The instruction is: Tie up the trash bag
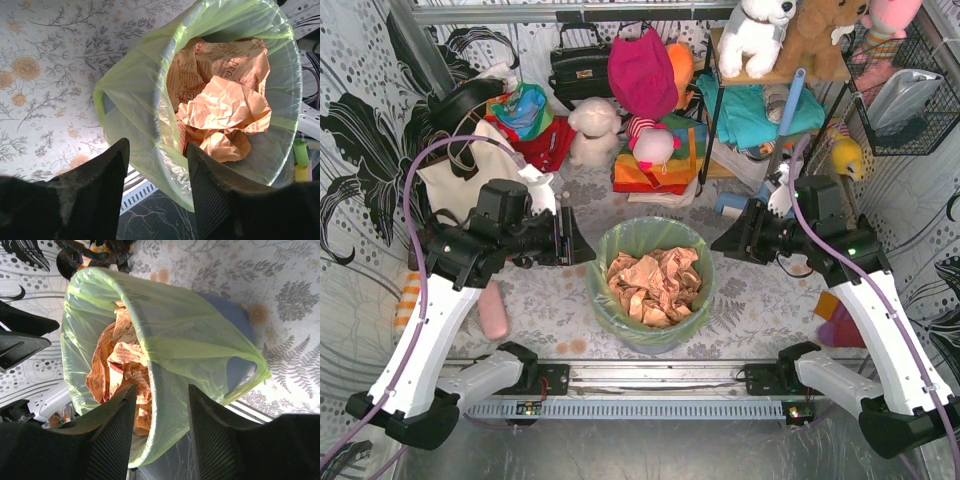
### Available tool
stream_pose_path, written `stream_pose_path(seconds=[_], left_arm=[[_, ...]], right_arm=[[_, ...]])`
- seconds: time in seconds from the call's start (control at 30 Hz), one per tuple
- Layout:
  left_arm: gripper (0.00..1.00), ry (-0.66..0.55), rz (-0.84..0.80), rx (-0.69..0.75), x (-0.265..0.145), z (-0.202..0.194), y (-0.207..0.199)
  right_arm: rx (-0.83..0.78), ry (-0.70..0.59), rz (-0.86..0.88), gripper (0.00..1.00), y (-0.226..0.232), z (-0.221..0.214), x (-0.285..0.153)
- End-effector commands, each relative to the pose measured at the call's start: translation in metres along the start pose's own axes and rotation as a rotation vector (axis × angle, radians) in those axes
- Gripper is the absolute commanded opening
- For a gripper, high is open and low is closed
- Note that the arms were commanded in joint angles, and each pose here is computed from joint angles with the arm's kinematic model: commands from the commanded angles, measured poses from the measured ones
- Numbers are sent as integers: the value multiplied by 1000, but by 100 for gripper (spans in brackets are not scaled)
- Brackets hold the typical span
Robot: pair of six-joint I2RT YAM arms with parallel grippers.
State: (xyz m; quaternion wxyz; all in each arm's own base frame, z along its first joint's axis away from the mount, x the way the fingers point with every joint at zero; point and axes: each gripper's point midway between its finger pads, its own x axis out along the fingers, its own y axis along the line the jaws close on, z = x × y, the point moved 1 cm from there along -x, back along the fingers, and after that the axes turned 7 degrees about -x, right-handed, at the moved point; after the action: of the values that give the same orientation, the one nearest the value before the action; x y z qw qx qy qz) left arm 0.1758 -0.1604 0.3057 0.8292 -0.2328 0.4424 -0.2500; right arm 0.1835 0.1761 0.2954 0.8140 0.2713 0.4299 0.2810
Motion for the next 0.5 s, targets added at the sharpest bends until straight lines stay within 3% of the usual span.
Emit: stream_pose_path(seconds=[0.0,0.23,0.47], left_arm=[[56,37,-43,-8,-4,-12,-7],[43,91,-65,-4,0,-26,-7],[41,109,-58,-6,5,-31,-2]], right_arm=[[9,36,54,44,14,-9,3],[-12,129,36,39,15,-30,11],[-1,166,18,33,10,-41,13]])
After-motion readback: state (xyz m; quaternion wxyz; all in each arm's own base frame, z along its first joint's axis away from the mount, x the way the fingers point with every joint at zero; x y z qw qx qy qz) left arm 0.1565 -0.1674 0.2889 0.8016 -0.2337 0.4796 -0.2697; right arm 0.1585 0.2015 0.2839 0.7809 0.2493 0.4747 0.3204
